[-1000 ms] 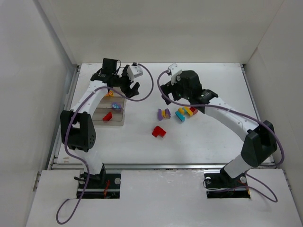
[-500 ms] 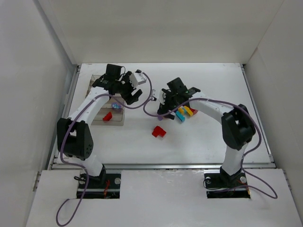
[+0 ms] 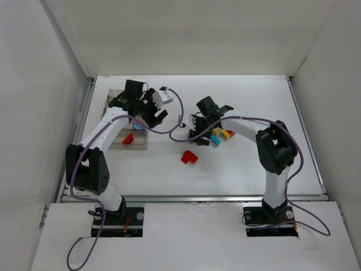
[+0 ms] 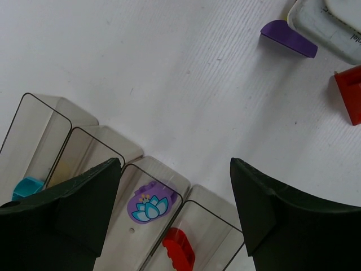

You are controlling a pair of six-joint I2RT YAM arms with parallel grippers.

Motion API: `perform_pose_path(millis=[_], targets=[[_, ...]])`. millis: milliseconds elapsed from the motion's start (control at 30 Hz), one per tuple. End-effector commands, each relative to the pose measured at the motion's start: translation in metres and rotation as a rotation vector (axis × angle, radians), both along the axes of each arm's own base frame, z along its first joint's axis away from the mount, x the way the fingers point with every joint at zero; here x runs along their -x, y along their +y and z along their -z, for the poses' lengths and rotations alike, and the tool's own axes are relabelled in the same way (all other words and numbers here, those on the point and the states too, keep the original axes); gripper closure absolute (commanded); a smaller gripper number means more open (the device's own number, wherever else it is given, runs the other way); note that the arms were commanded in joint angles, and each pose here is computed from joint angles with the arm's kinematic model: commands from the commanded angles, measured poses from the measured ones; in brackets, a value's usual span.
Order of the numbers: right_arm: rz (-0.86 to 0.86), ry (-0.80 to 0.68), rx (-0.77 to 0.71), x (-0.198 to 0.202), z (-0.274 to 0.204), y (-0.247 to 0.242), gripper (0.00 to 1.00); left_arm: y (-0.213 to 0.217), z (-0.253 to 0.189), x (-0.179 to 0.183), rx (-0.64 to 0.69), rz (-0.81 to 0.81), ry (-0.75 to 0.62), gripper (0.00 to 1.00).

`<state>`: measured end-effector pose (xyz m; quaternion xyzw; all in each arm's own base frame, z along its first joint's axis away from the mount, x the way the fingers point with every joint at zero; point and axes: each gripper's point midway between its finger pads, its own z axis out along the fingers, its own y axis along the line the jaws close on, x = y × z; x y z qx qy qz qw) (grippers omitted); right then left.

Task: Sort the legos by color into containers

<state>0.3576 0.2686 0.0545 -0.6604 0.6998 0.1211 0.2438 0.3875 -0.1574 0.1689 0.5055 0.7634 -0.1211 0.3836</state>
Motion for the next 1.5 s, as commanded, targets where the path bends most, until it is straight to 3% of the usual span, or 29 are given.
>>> perform_pose_path(millis=[0, 267, 400, 633, 767, 900, 967, 1100, 1267, 1467], targets=[[-0.033, -0.036, -0.05, -0.009, -0.011, 0.012, 0.21, 0.002, -0.018, 0.001, 0.019, -0.01, -0.038, 0.25], [0.012, -0.044, -0.048, -0.02, -0.006, 0.015, 0.55, 0.003, -0.021, -0.004, 0.015, -0.016, -0.049, 0.25], [0.006, -0.047, -0.061, -0.021, -0.007, 0.017, 0.79, 0.003, -0.025, -0.003, 0.018, -0.016, -0.057, 0.26], [0.029, -0.097, -0.099, -0.022, -0.036, 0.017, 1.0, -0.002, -0.03, 0.006, 0.042, 0.011, -0.044, 0.26], [0.052, -0.156, -0.196, -0.026, -0.076, 0.012, 1.0, 0.004, -0.048, 0.015, 0.125, 0.088, -0.059, 0.26], [0.066, -0.217, -0.257, -0.026, -0.11, 0.004, 1.0, 0.026, -0.05, 0.036, 0.162, 0.203, -0.082, 0.19], [0.068, -0.222, -0.276, -0.022, -0.119, 0.004, 1.0, 0.027, -0.039, 0.049, 0.119, 0.297, -0.089, 0.0], [0.105, -0.284, -0.382, -0.019, -0.165, 0.007, 1.0, -0.001, -0.081, 0.045, 0.247, 0.301, -0.073, 0.0], [0.078, -0.465, -0.51, -0.002, -0.225, 0.019, 1.0, -0.042, -0.13, 0.048, 0.541, 0.353, 0.103, 0.0], [0.061, -0.563, -0.551, 0.016, -0.258, 0.024, 1.0, -0.084, -0.145, 0.063, 0.611, 0.42, 0.253, 0.0]])
